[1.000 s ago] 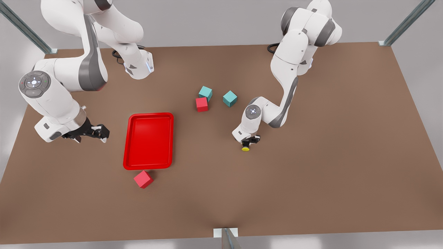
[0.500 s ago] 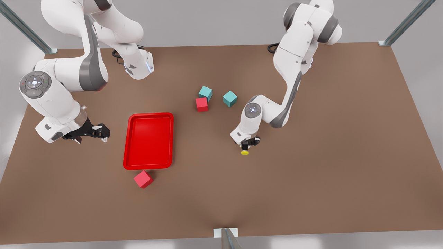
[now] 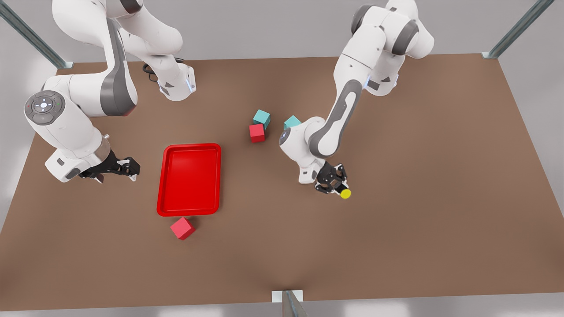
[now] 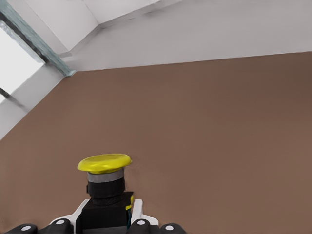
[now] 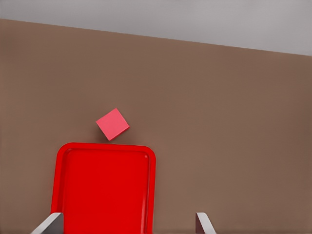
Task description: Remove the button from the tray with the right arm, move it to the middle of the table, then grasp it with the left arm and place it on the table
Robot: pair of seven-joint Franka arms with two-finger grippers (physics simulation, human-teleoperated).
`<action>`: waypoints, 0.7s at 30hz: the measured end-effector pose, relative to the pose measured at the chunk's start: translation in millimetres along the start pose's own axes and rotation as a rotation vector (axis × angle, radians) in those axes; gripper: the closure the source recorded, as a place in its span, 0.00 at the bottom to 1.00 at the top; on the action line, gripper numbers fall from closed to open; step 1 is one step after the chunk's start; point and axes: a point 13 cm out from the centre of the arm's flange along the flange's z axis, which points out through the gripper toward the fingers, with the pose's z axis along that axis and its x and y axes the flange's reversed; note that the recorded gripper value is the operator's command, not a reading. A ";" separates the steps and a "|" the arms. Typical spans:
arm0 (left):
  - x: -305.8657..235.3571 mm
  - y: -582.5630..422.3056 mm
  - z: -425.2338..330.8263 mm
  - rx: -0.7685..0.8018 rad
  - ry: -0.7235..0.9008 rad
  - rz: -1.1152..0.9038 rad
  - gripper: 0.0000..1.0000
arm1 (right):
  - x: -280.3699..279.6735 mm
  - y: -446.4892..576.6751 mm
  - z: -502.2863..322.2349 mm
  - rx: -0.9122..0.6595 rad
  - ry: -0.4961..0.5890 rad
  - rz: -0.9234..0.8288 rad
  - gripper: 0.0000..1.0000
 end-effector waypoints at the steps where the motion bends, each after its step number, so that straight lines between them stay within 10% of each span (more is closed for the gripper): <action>1: -0.3 9.9 7.8 -0.053 -0.034 -0.070 0.66 | 0.0 -0.3 0.0 0.000 0.000 0.000 0.00; 21: 35.9 40.4 117.0 -0.067 -0.707 -0.813 0.65 | -1.6 1.4 6.3 0.002 0.006 -0.011 0.00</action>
